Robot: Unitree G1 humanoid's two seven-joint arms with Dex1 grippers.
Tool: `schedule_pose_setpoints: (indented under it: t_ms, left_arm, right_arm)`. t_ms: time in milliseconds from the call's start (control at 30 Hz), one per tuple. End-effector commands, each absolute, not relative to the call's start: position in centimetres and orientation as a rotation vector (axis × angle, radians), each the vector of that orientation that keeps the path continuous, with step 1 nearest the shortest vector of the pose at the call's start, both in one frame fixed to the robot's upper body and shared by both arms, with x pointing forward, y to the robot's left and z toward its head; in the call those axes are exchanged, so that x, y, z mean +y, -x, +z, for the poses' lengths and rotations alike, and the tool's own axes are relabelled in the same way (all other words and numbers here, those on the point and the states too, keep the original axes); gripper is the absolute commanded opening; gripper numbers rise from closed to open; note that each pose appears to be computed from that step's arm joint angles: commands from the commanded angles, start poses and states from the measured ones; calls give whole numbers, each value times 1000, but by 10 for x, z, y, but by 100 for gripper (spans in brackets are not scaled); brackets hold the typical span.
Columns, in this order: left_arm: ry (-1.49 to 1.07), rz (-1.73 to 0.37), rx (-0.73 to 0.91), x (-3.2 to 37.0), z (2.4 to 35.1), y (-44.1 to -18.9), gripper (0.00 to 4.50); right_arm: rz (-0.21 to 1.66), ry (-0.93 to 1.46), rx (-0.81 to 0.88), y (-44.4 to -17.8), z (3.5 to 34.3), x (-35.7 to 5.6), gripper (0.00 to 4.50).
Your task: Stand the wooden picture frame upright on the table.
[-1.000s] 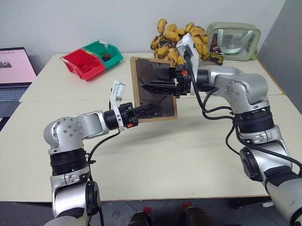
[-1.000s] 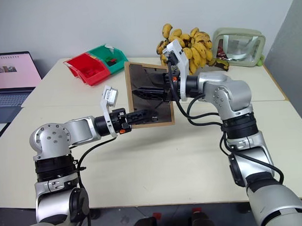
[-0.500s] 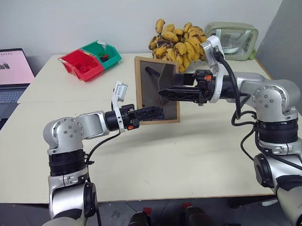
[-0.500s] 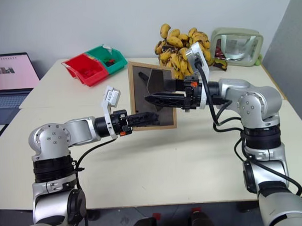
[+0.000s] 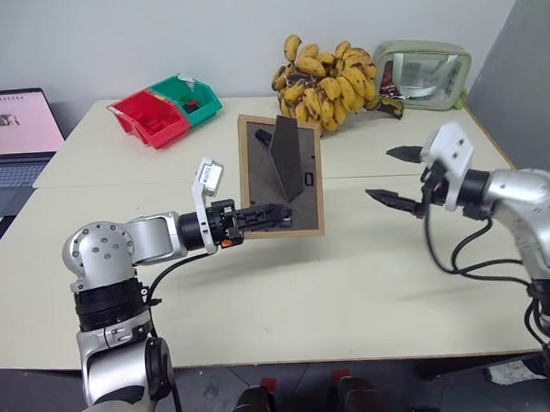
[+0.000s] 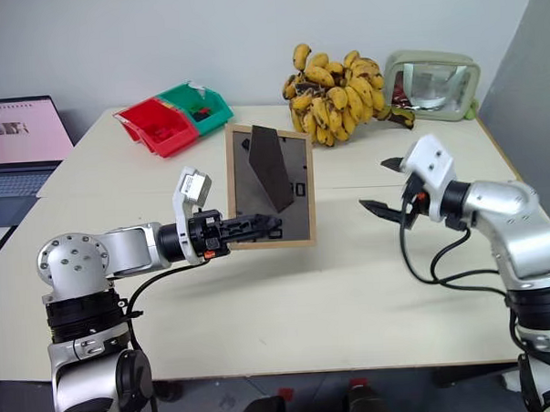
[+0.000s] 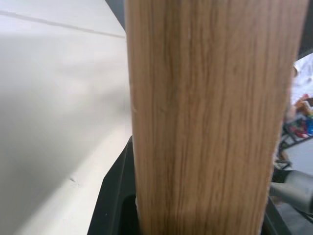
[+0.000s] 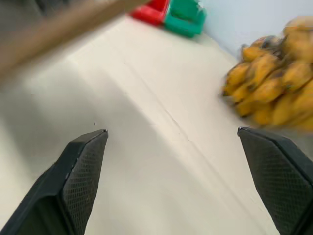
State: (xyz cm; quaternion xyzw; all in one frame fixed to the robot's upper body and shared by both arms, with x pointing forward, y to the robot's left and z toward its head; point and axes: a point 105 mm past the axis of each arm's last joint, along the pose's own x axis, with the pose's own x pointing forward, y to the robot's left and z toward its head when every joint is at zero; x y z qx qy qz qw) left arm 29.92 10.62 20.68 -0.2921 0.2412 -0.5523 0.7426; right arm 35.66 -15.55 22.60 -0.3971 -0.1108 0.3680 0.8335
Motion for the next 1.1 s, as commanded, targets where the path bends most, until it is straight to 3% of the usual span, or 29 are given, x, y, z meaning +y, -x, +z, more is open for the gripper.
schedule_pose_setpoints:
  t_ms: [33,133,233,467,1033,1100]
  left_arm:
    - [700,-1324,518,111,226,-286,105]
    - [652,-1392,577,106,228,-271,105]
    - [665,-1417,606,104,230,-267,105]
    - [745,-1392,647,101,228,-262,105]
    - [747,-1388,643,93,223,-258,105]
    - [745,-1403,644,91,223,-256,105]
  right_arm:
    - [747,1372,-738,-345,233,-132,449]
    - [741,1436,-946,-341,235,-125,449]
    - [754,1479,-1046,-342,233,-117,449]
    - [661,1422,-1318,-339,263,-91,449]
    - [751,1351,-1460,-323,255,-69,449]
    - [793,1344,-1452,-321,251,-67,412]
